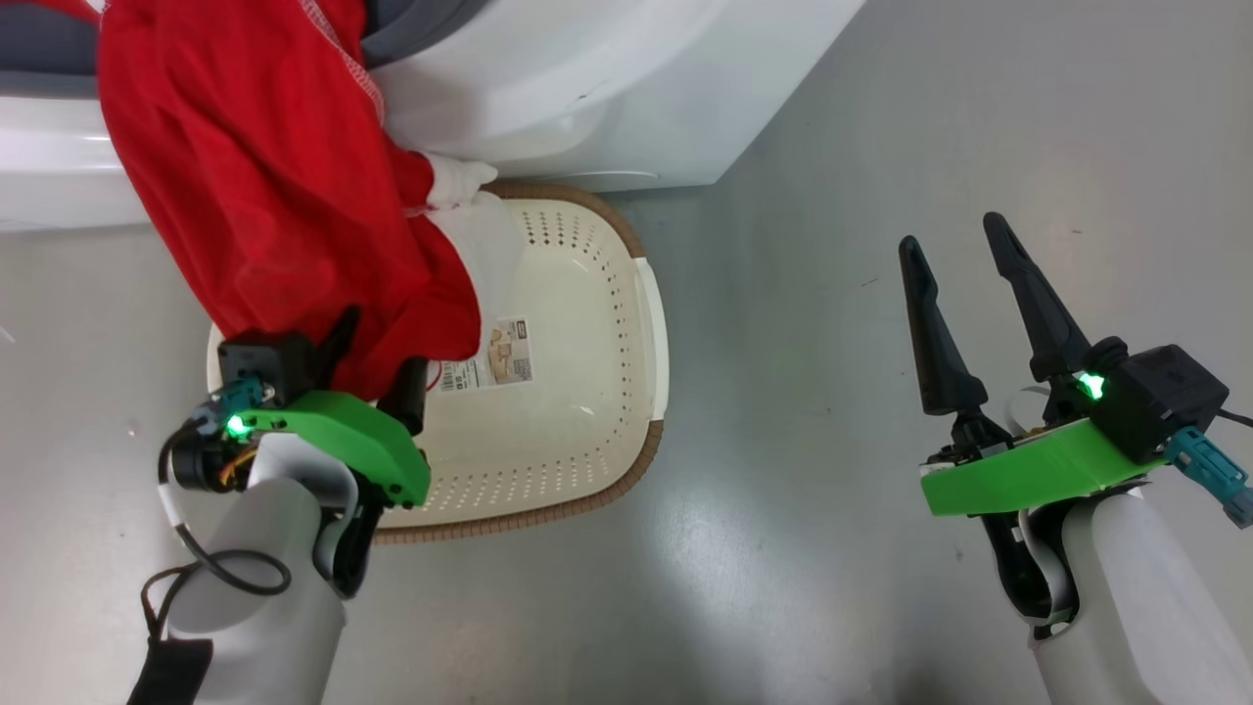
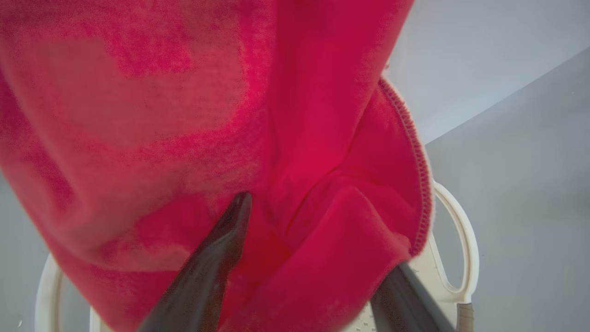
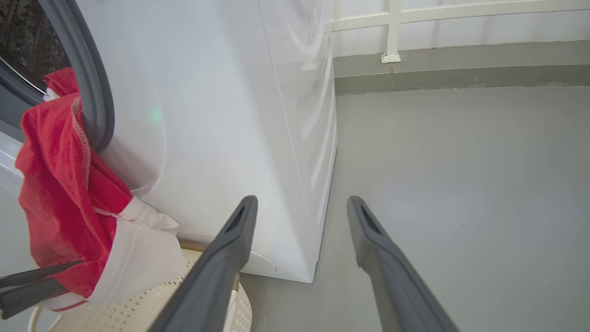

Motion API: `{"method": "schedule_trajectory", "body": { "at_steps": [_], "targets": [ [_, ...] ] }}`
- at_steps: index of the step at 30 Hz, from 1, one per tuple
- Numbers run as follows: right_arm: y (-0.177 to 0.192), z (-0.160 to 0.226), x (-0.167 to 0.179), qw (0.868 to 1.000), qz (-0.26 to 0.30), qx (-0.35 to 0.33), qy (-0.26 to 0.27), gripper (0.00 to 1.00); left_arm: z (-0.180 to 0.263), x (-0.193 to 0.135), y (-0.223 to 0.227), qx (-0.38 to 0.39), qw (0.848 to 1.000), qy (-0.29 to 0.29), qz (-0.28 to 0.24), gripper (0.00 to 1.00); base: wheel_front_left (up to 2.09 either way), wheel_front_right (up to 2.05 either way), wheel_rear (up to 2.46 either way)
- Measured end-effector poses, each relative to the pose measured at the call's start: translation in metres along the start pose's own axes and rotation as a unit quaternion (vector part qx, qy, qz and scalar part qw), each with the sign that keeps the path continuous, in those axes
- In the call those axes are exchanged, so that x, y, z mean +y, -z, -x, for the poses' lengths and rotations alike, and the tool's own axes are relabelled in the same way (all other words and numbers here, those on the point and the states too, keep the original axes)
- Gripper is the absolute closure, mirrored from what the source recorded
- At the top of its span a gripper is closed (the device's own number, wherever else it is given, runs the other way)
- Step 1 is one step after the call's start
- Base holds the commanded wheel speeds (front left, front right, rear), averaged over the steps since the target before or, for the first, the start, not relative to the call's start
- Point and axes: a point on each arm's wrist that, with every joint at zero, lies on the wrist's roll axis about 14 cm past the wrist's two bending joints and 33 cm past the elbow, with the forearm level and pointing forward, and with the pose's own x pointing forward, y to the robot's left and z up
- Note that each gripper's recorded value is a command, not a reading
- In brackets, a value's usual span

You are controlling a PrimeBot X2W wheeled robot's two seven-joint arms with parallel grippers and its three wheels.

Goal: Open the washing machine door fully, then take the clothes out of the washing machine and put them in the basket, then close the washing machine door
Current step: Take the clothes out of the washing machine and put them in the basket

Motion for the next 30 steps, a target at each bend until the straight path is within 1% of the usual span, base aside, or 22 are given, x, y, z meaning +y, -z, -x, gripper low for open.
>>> {"method": "schedule_trajectory", "body": {
  "at_steps": [10,25,30],
  "targets": [
    [-0.006,0.002,0.004,1.000,0.000,-0.006,-0.005,0.00,0.004,-0.006,-0.024,-0.037,0.999,0.007,0.004,0.00,0.00,0.00,0.00],
    [-0.018,0.001,0.018,1.000,-0.003,-0.020,-0.020,0.00,0.035,-0.001,-0.034,-0.070,0.997,0.003,0.007,0.00,0.00,0.00,0.00],
    [-0.015,0.005,0.020,1.000,-0.004,-0.014,-0.022,0.00,0.046,0.003,-0.048,-0.100,0.995,-0.001,0.014,0.00,0.00,0.00,0.00]
  ]
}}
